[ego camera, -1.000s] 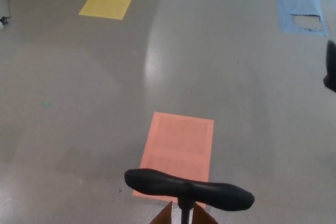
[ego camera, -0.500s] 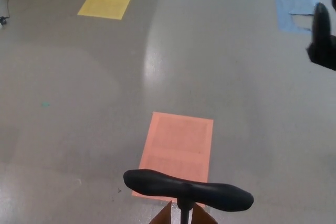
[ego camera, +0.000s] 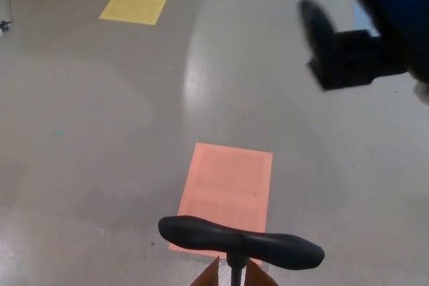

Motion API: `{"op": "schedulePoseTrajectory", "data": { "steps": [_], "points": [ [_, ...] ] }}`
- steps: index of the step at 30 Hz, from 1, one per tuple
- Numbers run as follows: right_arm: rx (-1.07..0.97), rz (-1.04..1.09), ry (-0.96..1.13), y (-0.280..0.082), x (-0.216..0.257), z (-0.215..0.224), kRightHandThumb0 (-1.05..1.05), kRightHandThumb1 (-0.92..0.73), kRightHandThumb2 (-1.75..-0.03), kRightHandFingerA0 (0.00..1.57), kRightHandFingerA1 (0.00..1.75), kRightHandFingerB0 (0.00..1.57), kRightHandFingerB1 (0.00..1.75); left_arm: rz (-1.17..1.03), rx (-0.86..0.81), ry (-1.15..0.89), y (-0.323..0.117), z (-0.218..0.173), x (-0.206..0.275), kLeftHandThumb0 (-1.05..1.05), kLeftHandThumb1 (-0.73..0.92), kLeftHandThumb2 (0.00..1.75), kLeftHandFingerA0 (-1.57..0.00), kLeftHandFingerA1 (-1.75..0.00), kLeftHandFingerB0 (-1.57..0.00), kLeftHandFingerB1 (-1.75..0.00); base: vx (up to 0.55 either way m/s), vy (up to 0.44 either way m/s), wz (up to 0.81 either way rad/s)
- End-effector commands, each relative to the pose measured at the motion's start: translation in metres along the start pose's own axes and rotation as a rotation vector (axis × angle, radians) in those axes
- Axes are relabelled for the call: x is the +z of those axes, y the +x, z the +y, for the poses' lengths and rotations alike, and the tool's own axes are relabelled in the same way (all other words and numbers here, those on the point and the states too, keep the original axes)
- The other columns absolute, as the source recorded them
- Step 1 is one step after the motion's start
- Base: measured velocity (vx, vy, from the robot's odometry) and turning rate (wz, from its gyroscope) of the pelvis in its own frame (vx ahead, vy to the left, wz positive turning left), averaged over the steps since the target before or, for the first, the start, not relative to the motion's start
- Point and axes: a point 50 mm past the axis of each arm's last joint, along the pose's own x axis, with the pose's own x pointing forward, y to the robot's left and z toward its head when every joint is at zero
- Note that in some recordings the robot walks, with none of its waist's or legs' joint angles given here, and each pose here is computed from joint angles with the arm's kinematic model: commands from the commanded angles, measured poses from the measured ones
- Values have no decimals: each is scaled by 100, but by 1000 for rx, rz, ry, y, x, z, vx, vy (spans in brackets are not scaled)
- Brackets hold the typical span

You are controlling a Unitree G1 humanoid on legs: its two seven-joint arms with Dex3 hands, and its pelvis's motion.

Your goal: An air pump is kept on top of a storage box on the floor and the robot uses its right hand to press down on the handle of the pump to compress it

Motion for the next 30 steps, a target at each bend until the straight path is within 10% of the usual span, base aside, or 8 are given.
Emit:
{"op": "schedulePoseTrajectory", "data": {
  "steps": [1, 13, 15, 17, 18, 19, 20, 30],
  "points": [
    [667, -230, -114, -1, 87, 40, -94, -83, -118, 0, 10, 0, 9, -133, -17, 10, -9, 13, 2, -63, 71, 110, -34, -52, -36, -51, 0, 0, 0],
    [684, -208, -123, 1, 92, 40, -94, -83, -118, 0, 10, 0, 9, -141, -18, 3, -9, 13, 3, -63, 71, 110, -34, -52, -36, -51, 0, 0, 0],
    [893, 80, -61, -15, 23, 110, -96, -86, -124, 0, 8, 0, 6, -325, -248, -269, -17, 11, 8, -51, 92, 78, 0, -24, -6, -28, 0, 0, 0],
    [927, 133, -58, -23, 11, 123, -95, -85, -123, 0, 9, 0, 7, -8, 19, 75, -7, 15, -8, -92, 87, 121, -6, -11, -7, -14, 0, 0, 0],
    [926, 146, -55, -24, 8, 125, -95, -85, -123, 0, 9, 0, 7, -49, -10, 41, -8, 14, -6, -92, 87, 121, -6, -11, -7, -14, 0, 0, 0],
    [929, 180, -50, -29, -1, 130, -92, -84, -122, 0, 11, 0, 10, -62, -11, 24, -8, 15, -5, -82, 92, 75, -9, -27, -7, -23, 0, 0, 0],
    [932, 209, -41, -33, -7, 133, -91, -83, -121, 0, 11, 0, 10, -53, -8, 10, -8, 15, -5, -75, 76, 116, 0, -29, 0, -24, 0, 0, 0],
    [972, 290, -92, -56, -25, 167, -89, -83, -120, 0, 13, 0, 12, -46, -20, -7, -8, 11, -9, -85, 79, 92, -10, -29, -7, -22, 0, 0, 0]
  ]
}}
